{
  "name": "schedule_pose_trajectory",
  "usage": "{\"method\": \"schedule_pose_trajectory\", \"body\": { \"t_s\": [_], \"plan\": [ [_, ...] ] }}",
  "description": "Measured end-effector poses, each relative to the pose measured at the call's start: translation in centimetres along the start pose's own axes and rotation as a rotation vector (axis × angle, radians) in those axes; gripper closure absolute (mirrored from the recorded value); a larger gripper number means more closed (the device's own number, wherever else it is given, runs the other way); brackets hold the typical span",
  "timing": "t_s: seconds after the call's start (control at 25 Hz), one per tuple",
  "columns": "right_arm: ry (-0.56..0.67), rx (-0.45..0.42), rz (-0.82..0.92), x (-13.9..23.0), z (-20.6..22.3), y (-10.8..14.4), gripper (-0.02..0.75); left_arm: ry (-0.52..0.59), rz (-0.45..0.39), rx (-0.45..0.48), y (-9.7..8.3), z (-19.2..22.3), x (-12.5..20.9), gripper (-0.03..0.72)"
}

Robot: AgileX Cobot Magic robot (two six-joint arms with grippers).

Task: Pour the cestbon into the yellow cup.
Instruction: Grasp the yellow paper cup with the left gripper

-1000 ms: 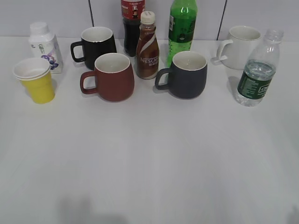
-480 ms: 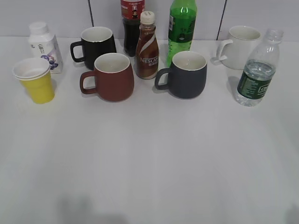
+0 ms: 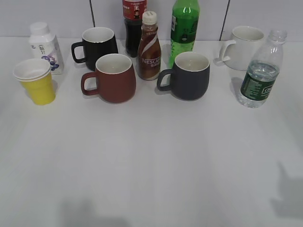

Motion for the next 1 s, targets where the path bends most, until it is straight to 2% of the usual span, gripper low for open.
{"method": "schedule_pose_trajectory", "body": {
  "t_s": [0.12, 0.24, 0.4, 0.56, 0.76, 0.84, 1.0],
  "plan": [
    [-0.013, 0.009, 0.005, -0.3, 1.4, -0.3, 0.257, -0.126, 0.001, 0.018, -0.5, 1.2, -3.2, 0.237],
    [-0.067, 0.017, -0.015, -1.4, 2.0, -0.6, 0.259, -0.164, 0.002, 0.026, -0.8, 3.3, -4.8, 0.237],
    [-0.111, 0.022, -0.037, -2.4, 2.5, -0.8, 0.259, -0.143, -0.011, 0.034, -1.1, 7.1, -5.7, 0.237],
    [-0.096, 0.007, -0.047, -2.5, 3.5, -0.6, 0.259, -0.102, -0.032, 0.034, -1.3, 11.8, -5.6, 0.237],
    [-0.064, -0.020, -0.052, -2.4, 6.1, -0.3, 0.259, -0.037, -0.053, 0.021, -1.1, 18.4, -3.6, 0.237],
    [-0.040, -0.033, -0.052, -2.2, 7.5, -0.1, 0.259, -0.040, -0.081, 0.014, -0.9, 20.1, -3.2, 0.237],
    [-0.022, -0.023, -0.060, -2.0, 10.2, -0.3, 0.256, 0.029, -0.158, -0.021, -0.2, 22.6, -0.6, 0.237]
  ]
}}
Point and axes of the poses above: a point on each arm's last joint axis where the gripper is mounted, z pointing out along that axis toward the gripper, y along the wrist's bending axis when the last joint is at zero, x = y × z, the point moved 10 cm from there along z, pointing out along that axis toward the gripper, and after that the axes turned 8 degrees about -z, right-handed, at the moved point
